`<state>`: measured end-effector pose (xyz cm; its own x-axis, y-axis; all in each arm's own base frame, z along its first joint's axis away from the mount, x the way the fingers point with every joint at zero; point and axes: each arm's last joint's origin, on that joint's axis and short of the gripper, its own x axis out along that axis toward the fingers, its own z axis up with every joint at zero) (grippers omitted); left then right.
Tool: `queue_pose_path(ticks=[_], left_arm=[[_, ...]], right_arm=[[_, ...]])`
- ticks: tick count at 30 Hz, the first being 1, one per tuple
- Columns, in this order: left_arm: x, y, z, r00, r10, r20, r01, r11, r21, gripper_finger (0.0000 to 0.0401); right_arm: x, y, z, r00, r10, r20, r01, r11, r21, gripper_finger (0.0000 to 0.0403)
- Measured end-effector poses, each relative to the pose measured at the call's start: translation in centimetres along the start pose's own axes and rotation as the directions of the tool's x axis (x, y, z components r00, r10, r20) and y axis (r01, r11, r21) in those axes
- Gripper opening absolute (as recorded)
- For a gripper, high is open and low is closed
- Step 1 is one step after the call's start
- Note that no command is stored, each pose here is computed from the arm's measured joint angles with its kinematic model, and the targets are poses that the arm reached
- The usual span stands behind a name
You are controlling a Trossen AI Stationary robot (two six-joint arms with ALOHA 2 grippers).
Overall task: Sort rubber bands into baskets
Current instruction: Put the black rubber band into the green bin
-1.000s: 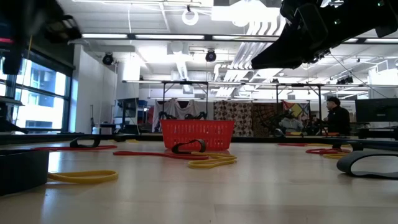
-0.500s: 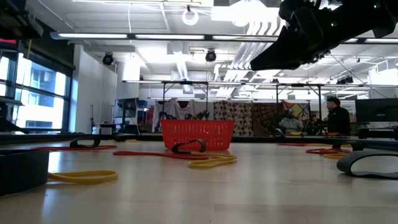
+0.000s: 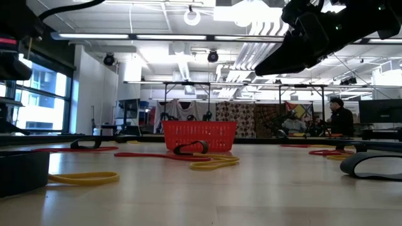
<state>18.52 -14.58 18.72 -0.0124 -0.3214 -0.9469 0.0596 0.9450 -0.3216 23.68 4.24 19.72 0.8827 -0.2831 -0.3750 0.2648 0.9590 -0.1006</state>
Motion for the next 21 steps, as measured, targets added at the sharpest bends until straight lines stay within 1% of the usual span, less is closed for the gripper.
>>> queue_pose_path(ticks=[4, 9, 16, 21], left_arm=[[0.65, -0.03, 0.07, 0.999, 0.006, -0.033, -0.006, 1.000, -0.003, 0.0012], [1.10, 0.03, 0.19, 0.998, 0.009, -0.055, -0.010, 1.000, -0.021, 0.0044], [0.82, -0.01, 0.11, 0.999, 0.003, -0.045, -0.006, 0.998, -0.055, 0.0096], [0.64, -0.02, 0.07, 0.999, 0.006, -0.034, -0.008, 0.998, -0.057, 0.0121]], right_arm=[[0.00, 0.00, 0.00, 1.000, 0.000, 0.000, 0.000, 1.000, 0.000, 0.0138], [0.00, 0.00, -0.03, 1.000, 0.000, -0.003, 0.000, 1.000, -0.002, 0.0138], [0.00, 0.00, -0.03, 1.000, 0.000, -0.003, 0.000, 1.000, -0.004, 0.0138], [0.00, 0.00, -0.04, 1.000, 0.000, -0.003, 0.000, 1.000, -0.005, 0.0138]])
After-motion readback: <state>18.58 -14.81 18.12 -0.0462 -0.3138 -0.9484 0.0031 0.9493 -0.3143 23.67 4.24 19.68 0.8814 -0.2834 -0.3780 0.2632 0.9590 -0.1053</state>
